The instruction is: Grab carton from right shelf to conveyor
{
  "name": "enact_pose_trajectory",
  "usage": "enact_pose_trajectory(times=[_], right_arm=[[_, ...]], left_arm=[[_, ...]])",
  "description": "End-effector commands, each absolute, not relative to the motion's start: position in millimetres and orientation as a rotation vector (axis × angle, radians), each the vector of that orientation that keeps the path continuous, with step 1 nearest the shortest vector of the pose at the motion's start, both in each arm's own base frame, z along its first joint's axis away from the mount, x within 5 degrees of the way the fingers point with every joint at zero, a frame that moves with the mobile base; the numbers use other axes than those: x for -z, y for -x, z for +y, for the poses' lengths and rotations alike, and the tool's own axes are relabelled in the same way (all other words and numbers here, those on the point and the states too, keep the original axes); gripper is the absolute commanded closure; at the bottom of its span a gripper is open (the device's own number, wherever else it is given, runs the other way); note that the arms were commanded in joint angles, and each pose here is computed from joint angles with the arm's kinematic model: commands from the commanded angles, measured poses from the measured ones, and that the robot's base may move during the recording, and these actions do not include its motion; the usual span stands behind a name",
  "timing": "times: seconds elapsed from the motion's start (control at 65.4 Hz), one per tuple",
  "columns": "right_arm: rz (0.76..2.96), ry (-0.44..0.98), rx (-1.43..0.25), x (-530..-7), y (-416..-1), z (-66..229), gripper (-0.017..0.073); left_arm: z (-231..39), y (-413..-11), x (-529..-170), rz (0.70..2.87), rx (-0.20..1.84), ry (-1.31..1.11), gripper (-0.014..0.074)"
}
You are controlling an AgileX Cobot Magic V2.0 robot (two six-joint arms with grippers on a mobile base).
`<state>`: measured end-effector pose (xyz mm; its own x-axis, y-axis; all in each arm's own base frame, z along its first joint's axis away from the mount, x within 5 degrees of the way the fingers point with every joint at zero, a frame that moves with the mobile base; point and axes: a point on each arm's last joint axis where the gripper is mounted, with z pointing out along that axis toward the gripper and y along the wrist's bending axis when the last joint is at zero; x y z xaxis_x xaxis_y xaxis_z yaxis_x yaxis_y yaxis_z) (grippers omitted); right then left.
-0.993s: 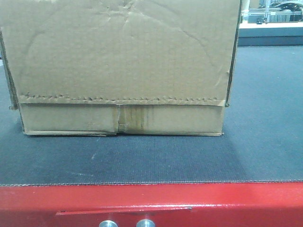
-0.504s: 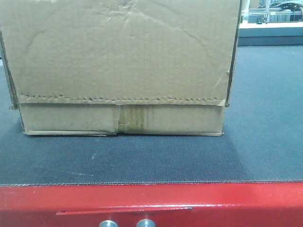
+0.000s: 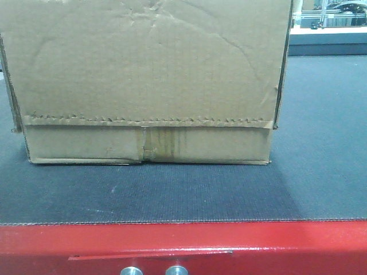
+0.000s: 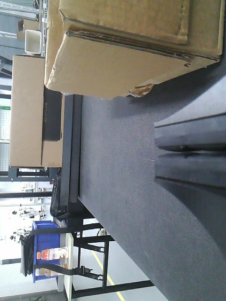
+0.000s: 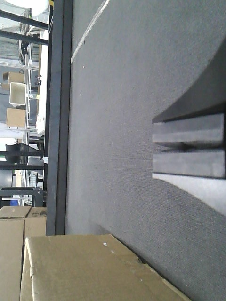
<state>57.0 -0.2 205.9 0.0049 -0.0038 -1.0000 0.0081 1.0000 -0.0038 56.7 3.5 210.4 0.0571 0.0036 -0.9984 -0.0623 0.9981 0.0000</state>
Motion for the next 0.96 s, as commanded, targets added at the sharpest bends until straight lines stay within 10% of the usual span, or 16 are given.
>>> enact_pose_trajectory(times=[0.0, 0.948], right_arm=[[1.543, 0.001, 0.022, -207.8, -56.4, -0.5, 0.0628], [1.543, 0.001, 0.022, -207.8, -56.4, -0.5, 0.0628]], left_arm=[[3.6, -56.1, -212.6, 1.489, -0.052, 0.048, 0.0579], [3.6, -56.1, -212.6, 1.489, -0.052, 0.048, 0.0579]])
